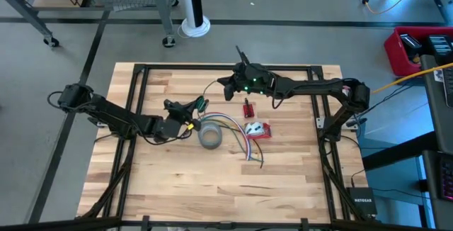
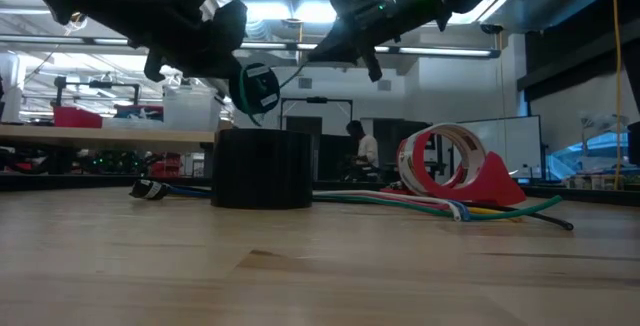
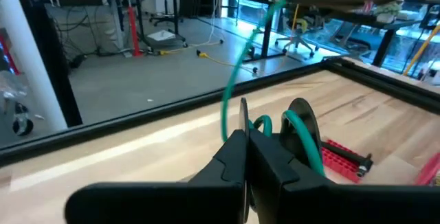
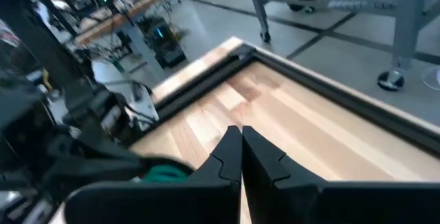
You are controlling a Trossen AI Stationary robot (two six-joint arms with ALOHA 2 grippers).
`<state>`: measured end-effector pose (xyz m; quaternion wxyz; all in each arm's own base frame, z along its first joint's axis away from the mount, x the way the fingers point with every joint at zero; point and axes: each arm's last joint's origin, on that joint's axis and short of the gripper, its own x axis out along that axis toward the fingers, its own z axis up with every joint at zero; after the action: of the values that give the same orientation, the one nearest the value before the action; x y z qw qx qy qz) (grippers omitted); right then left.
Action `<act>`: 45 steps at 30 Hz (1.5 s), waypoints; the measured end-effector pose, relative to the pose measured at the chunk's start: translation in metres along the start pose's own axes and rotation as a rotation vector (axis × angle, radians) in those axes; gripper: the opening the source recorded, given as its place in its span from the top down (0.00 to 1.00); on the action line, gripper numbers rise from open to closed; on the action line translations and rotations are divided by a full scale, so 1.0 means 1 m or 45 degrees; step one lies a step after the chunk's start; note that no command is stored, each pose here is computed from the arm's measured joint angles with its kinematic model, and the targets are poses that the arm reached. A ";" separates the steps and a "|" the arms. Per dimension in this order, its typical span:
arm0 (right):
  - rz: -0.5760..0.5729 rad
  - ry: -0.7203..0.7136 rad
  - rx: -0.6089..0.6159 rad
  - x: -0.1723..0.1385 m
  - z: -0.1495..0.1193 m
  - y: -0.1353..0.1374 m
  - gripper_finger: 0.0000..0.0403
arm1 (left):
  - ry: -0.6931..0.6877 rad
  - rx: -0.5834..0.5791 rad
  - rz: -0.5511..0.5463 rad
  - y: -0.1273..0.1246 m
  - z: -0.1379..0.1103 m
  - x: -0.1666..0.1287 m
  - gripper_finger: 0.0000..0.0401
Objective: Coil cords
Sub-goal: Coil the green wire onto the black spool
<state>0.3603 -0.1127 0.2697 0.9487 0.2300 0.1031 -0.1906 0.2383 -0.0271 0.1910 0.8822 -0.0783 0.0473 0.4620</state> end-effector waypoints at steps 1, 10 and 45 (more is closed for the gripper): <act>0.017 -0.011 0.002 0.000 0.001 0.000 0.99 | 0.002 -0.010 -0.004 0.000 0.000 -0.001 1.00; 0.034 -0.087 0.015 0.000 0.011 -0.006 0.99 | 0.088 -0.066 -0.055 0.000 -0.009 -0.005 1.00; -0.037 -0.034 0.014 0.000 0.006 -0.010 0.99 | 0.125 -0.011 0.036 0.009 -0.022 -0.013 1.00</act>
<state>0.3569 -0.1234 0.2711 0.9459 0.2310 0.0929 -0.2081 0.2239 -0.0365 0.1705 0.8718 -0.1041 0.0896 0.4703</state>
